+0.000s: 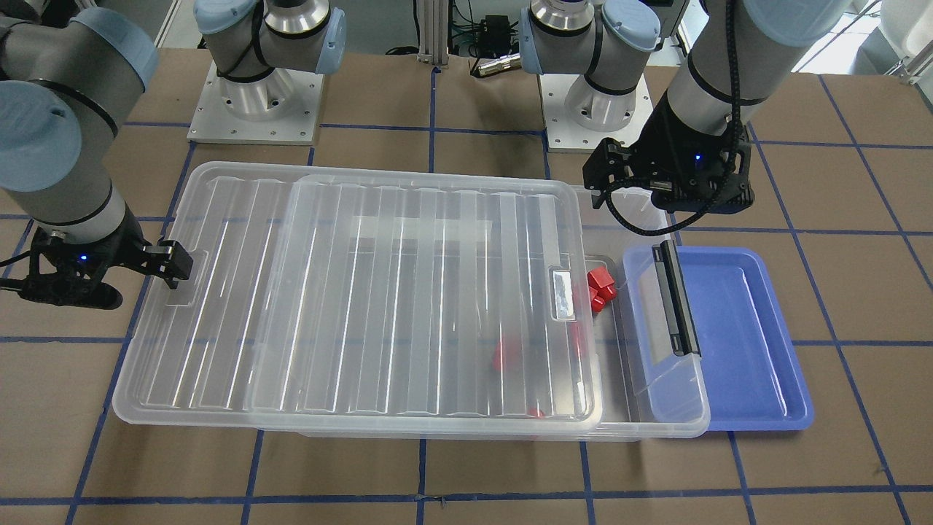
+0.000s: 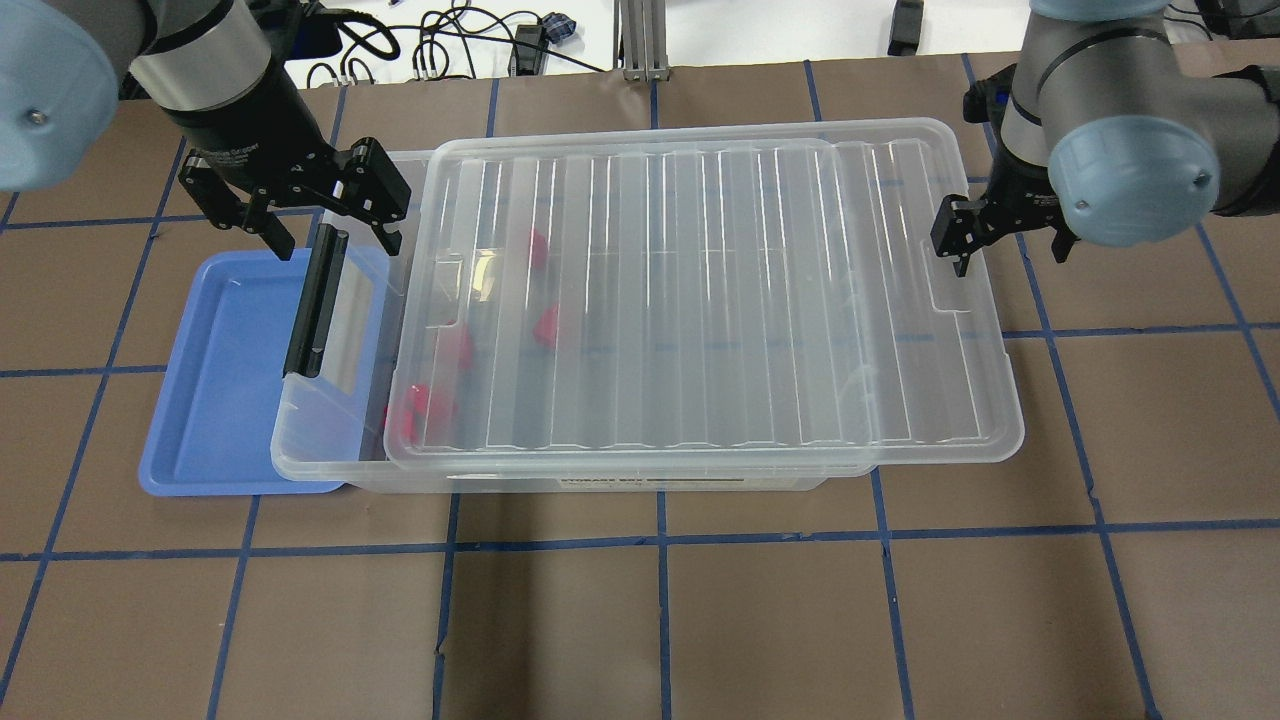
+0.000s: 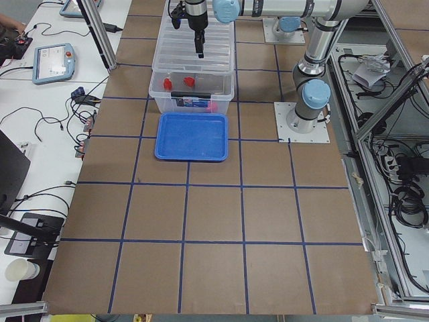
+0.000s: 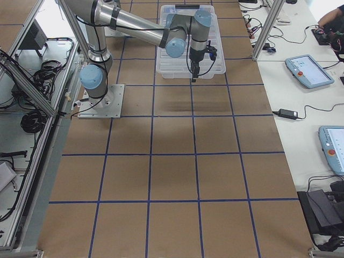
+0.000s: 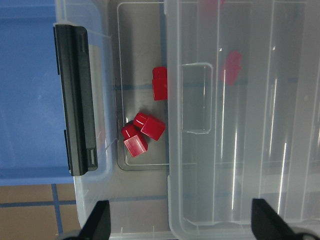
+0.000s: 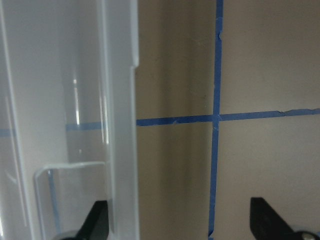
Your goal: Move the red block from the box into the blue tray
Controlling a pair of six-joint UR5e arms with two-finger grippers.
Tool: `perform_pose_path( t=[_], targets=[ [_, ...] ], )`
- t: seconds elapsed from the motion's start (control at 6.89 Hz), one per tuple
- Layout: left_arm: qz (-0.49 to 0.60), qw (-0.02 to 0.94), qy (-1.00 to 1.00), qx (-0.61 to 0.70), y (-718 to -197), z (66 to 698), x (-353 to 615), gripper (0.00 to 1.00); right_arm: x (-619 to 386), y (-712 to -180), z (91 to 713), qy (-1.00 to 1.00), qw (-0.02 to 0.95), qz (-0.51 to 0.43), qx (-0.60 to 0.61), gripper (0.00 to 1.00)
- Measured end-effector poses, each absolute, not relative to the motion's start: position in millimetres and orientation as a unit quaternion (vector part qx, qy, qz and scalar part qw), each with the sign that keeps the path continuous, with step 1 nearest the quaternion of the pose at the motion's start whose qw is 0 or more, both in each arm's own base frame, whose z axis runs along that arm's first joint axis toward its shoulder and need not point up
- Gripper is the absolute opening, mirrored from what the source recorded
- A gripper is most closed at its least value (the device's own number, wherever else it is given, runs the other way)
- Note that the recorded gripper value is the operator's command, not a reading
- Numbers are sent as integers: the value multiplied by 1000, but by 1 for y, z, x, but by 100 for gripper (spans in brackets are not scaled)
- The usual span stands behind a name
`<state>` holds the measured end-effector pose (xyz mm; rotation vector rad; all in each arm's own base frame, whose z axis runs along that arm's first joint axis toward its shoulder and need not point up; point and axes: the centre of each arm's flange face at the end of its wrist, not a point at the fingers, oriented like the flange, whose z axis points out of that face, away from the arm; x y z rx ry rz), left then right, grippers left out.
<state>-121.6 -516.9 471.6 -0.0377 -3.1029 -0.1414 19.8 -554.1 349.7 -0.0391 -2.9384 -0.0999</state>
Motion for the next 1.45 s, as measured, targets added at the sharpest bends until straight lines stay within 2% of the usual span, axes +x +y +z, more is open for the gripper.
perform_pose_path(
  t=[0.73,1.16,1.45],
  targets=[
    [-39,17,-999,-12,-538,432,-121,100,-34,-553,350,-993,101,-46,-43,100],
    [1,16,-999,-34,-545,370,-119,100,-55,-549,349,-992,105,-61,-37,100],
    [-12,17,-999,-38,-537,326,-118,100,-56,-547,354,-992,104,-63,-36,100]
  ],
)
